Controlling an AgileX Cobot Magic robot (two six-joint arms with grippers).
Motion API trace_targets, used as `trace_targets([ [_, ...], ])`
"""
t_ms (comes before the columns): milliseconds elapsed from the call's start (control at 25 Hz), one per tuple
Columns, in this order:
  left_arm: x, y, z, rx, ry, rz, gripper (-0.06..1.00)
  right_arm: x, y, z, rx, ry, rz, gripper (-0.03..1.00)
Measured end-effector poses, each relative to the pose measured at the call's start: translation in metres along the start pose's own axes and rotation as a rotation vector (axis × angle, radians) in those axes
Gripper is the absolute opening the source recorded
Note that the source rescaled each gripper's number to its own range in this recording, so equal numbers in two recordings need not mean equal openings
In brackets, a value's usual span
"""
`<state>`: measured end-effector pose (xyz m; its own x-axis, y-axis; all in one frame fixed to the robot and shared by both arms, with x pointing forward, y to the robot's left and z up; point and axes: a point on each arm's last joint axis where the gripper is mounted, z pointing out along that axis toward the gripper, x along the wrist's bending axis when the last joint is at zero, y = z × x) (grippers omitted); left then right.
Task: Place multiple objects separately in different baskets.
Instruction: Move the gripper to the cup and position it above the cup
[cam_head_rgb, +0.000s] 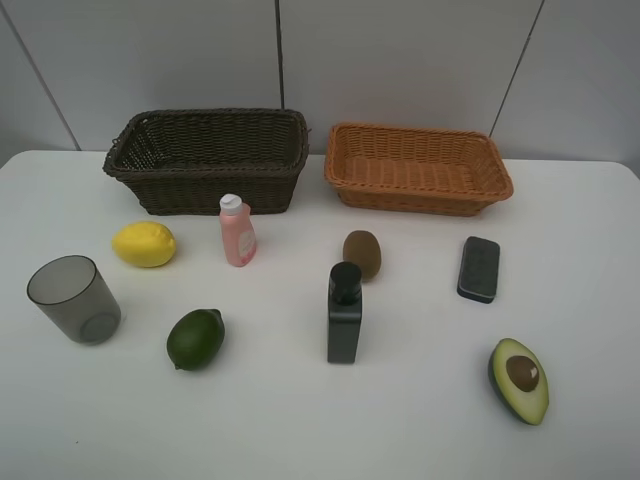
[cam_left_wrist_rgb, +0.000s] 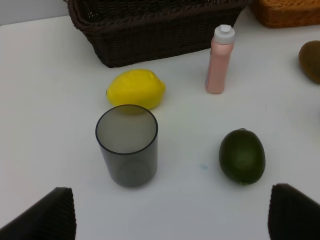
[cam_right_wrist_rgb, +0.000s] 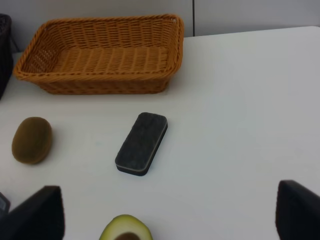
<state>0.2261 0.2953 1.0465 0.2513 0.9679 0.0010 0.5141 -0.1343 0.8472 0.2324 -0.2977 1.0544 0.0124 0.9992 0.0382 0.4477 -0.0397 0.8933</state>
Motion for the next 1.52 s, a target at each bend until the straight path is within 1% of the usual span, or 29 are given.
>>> trace_targets([
  [920,0.0,0.0,0.0,0.0,0.0,0.0,0.99,0.0,0.0,0.0,0.0,0.0,0.0,1.0],
  [1000,0.0,0.0,0.0,0.0,0.002,-0.014,0.99,0.0,0.0,0.0,0.0,0.0,0.0,1.0],
  [1080,0.003,0.001,0.001,0.01,0.027,-0.055,0.99,0.0,0.0,0.0,0.0,0.0,0.0,1.0],
  [1200,0.009,0.009,0.008,0.079,0.087,-0.11,0.99,0.0,0.0,0.0,0.0,0.0,0.0,1.0],
  [1280,0.013,0.02,0.017,0.158,0.115,-0.119,0.99,0.0,0.0,0.0,0.0,0.0,0.0,1.0],
  [1360,0.016,0.033,0.028,0.243,0.125,-0.12,0.99,0.0,0.0,0.0,0.0,0.0,0.0,1.0],
  [1520,0.021,0.056,0.062,0.447,0.133,-0.137,0.99,0.0,0.0,0.0,0.0,0.0,0.0,1.0],
])
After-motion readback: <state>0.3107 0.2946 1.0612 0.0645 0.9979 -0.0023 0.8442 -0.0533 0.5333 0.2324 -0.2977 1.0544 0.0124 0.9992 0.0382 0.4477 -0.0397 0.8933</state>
